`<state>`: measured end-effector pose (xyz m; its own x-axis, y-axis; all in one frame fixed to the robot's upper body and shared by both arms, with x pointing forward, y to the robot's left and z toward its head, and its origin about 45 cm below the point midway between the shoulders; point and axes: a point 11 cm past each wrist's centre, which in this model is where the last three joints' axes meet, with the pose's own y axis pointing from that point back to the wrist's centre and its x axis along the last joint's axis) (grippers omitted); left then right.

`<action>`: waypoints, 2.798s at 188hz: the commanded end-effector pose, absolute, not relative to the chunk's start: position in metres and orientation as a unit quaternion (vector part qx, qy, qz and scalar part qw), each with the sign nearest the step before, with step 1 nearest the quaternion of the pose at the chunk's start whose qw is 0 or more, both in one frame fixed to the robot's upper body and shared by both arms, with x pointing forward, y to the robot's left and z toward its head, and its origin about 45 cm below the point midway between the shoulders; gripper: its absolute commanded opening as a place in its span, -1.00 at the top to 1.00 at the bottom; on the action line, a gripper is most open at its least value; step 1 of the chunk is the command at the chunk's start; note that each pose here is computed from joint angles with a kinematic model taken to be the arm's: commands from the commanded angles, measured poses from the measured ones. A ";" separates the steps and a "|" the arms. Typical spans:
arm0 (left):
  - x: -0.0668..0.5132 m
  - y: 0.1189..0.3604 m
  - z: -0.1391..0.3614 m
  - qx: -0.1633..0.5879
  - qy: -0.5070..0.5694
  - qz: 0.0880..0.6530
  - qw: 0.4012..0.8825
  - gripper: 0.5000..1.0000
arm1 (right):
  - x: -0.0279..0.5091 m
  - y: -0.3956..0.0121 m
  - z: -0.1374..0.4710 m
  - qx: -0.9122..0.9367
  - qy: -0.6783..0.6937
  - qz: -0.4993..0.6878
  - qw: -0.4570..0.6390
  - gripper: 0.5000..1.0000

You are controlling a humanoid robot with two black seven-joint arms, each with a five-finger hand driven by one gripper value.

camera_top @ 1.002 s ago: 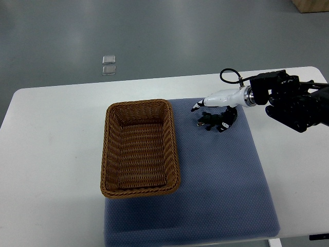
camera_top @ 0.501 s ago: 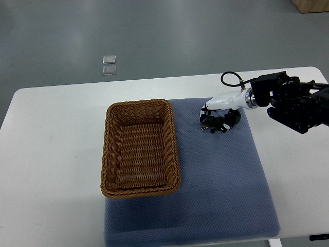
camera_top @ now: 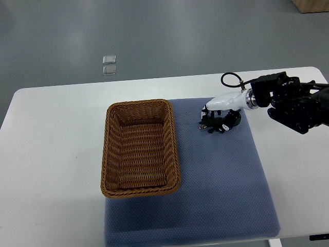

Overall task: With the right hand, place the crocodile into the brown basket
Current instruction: 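Lift the crocodile and carry it over the wicker basket, then lower the crocodile into the basket and open the right hand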

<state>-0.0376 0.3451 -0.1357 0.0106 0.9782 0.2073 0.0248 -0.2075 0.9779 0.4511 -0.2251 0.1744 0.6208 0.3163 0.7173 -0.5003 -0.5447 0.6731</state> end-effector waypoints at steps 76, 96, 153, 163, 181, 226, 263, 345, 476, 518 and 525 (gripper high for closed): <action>-0.038 0.345 -0.136 0.558 0.450 0.541 0.441 -1.00 | 0.466 -0.217 0.202 0.760 -0.075 0.451 0.463 0.97; -0.038 0.345 -0.136 0.558 0.450 0.541 0.441 -1.00 | 0.469 -0.216 0.209 0.758 -0.079 0.456 0.460 0.97; -0.038 0.345 -0.136 0.558 0.450 0.541 0.441 -1.00 | 0.476 -0.196 0.242 0.763 -0.068 0.479 0.430 1.00; -0.038 0.345 -0.136 0.558 0.450 0.541 0.441 -1.00 | 0.478 -0.190 0.250 0.761 -0.067 0.487 0.423 1.00; -0.038 0.345 -0.136 0.558 0.450 0.541 0.441 -1.00 | 0.478 -0.177 0.264 0.763 -0.056 0.501 0.404 1.00; -0.038 0.345 -0.136 0.558 0.450 0.541 0.441 -1.00 | 0.463 -0.132 0.287 0.772 -0.010 0.530 0.351 1.00; -0.038 0.345 -0.136 0.558 0.450 0.541 0.441 -1.00 | 0.445 -0.084 0.284 0.775 0.034 0.547 0.315 1.00; -0.038 0.345 -0.136 0.558 0.450 0.541 0.441 -1.00 | 0.413 -0.018 0.272 0.768 0.098 0.571 0.273 1.00; -0.038 0.345 -0.136 0.558 0.450 0.541 0.441 -1.00 | 0.410 -0.033 0.229 0.771 0.100 0.556 0.294 1.00; -0.038 0.345 -0.136 0.558 0.450 0.541 0.441 -1.00 | 0.411 -0.031 0.231 0.774 0.094 0.555 0.290 0.57; -0.038 0.345 -0.136 0.558 0.450 0.541 0.441 -1.00 | 0.411 -0.031 0.231 0.774 0.094 0.555 0.290 0.47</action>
<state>-0.0377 0.3451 -0.1357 0.0106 0.9782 0.2073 0.0249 -0.2075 0.9779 0.4103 -0.0319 0.2303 0.3659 0.4711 0.8026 -0.1744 -0.8125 0.5563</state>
